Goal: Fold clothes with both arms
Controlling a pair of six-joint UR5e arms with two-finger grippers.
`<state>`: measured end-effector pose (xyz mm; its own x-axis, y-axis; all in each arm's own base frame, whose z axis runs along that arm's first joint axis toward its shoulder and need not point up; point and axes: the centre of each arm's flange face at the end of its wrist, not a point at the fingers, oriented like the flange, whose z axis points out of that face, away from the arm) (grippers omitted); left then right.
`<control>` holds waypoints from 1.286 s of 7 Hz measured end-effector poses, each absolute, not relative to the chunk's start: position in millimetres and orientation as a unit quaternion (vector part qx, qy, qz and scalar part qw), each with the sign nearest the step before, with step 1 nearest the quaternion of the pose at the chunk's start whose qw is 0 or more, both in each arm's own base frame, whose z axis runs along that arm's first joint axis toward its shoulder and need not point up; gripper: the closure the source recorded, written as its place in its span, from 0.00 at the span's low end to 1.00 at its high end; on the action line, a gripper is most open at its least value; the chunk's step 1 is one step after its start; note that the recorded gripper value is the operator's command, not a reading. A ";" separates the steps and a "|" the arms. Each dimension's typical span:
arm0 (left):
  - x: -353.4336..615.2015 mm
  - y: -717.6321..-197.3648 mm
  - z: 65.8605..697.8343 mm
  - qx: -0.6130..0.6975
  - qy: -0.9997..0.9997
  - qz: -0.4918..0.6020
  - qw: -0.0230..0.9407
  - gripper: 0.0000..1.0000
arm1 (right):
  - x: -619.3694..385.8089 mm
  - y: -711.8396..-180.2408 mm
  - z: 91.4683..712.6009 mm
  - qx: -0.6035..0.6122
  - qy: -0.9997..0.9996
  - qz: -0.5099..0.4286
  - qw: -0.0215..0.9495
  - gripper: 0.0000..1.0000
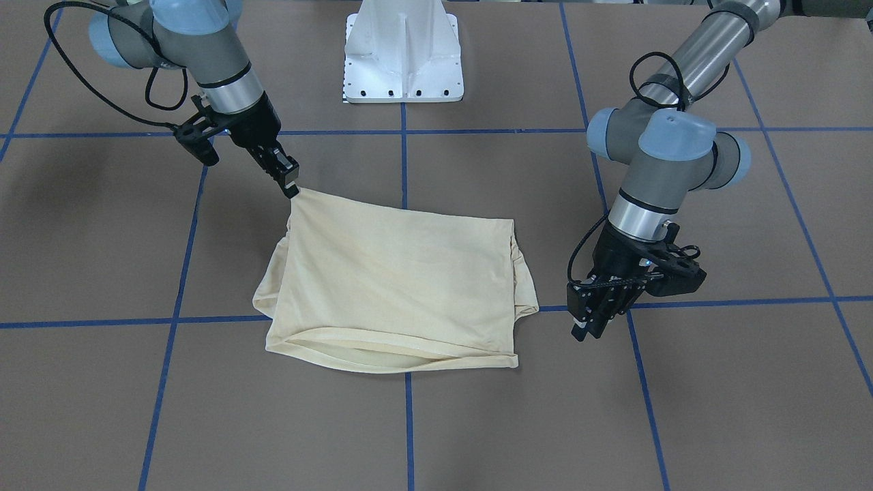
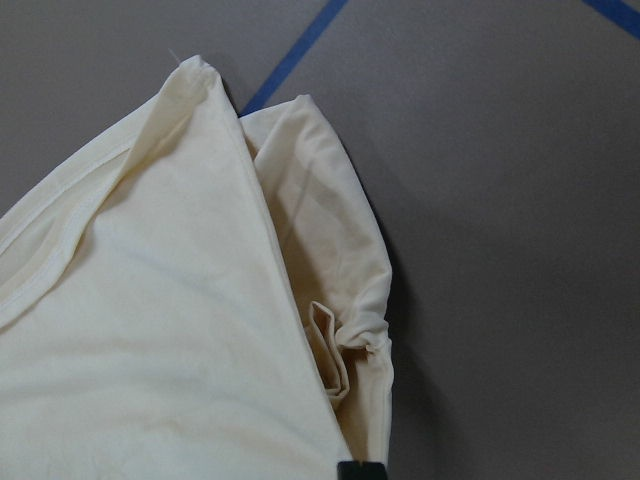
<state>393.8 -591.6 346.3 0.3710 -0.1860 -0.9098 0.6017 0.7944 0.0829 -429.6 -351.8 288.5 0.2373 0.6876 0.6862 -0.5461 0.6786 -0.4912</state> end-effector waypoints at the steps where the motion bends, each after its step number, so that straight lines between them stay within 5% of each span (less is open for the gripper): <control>1: 394.2 -591.4 346.6 0.206 0.504 -0.245 0.802 0.58 | -444.5 -319.2 285.3 -0.083 -0.464 0.385 0.794 1.00; 4: 391.9 -585.7 329.8 0.207 0.518 -0.239 0.795 0.58 | -481.0 -211.6 264.7 -0.110 -0.439 0.339 0.825 1.00; 5: 389.4 -580.5 318.2 0.204 0.529 -0.232 0.790 0.58 | -487.0 -184.7 260.7 -0.124 -0.437 0.324 0.830 0.83; 6: 387.0 -573.3 311.5 0.192 0.541 -0.225 0.787 0.58 | -492.5 -163.3 261.2 -0.134 -0.433 0.309 0.836 0.01; 9: 374.4 -537.8 291.9 0.137 0.583 -0.221 0.770 0.57 | -502.4 -125.1 264.9 -0.128 -0.431 0.298 0.842 0.00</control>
<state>374.4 -537.8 291.9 0.2234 -0.1799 -0.9580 0.5001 0.8647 -0.0458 -502.4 -125.1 264.9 0.4502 0.6116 0.6506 -0.3914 0.7901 -0.4718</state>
